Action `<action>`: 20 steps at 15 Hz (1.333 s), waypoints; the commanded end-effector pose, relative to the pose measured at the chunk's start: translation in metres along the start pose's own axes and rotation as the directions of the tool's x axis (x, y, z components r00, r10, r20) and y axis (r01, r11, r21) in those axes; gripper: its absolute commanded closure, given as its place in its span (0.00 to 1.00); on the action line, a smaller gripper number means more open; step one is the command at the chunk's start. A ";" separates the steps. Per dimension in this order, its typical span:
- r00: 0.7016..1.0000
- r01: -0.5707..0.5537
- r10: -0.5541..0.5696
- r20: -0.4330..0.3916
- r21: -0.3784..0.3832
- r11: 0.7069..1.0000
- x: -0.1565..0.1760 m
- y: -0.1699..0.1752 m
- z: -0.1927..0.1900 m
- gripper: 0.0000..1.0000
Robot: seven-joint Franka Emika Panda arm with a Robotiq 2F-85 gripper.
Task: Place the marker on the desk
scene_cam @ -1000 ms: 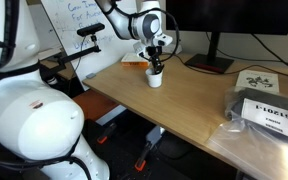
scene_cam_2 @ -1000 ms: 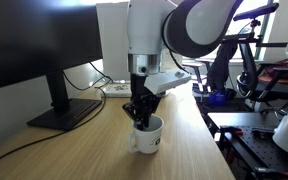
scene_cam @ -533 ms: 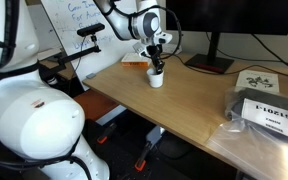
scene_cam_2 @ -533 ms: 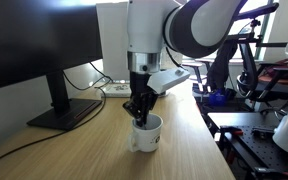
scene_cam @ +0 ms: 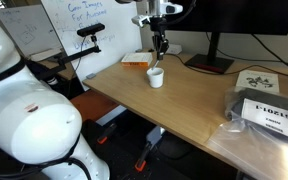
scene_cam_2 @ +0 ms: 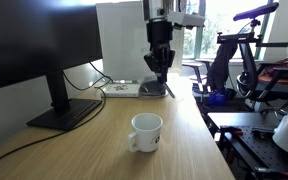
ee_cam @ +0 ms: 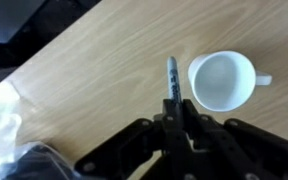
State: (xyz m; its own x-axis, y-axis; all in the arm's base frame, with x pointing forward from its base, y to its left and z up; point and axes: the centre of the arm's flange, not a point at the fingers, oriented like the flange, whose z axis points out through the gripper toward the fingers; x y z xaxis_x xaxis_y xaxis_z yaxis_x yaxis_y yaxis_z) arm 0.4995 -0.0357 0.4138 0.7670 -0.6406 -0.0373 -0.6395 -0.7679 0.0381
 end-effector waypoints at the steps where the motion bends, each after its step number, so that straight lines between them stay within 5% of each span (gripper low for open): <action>1: 0.989 -0.039 0.040 0.144 -0.011 0.999 0.024 0.042 0.022 0.96; 3: 0.966 -0.068 0.061 0.253 0.020 0.997 0.042 0.067 0.060 0.96; 10: 0.920 -0.181 0.181 0.347 -0.033 0.983 0.077 0.085 0.170 0.96; 11: 0.907 -0.192 0.190 0.377 -0.033 0.981 0.079 0.084 0.178 0.61; 14: 0.924 -0.191 0.190 0.333 -0.031 0.981 0.088 0.081 0.175 0.46; 20: 0.999 -0.010 0.007 0.045 0.065 0.998 0.087 0.070 0.052 0.00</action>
State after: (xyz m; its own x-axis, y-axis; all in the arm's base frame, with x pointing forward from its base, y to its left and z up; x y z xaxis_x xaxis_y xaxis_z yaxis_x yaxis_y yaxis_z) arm 0.5308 -0.1585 0.3120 0.6815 -0.7097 -0.1787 -0.7178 -0.6958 0.0257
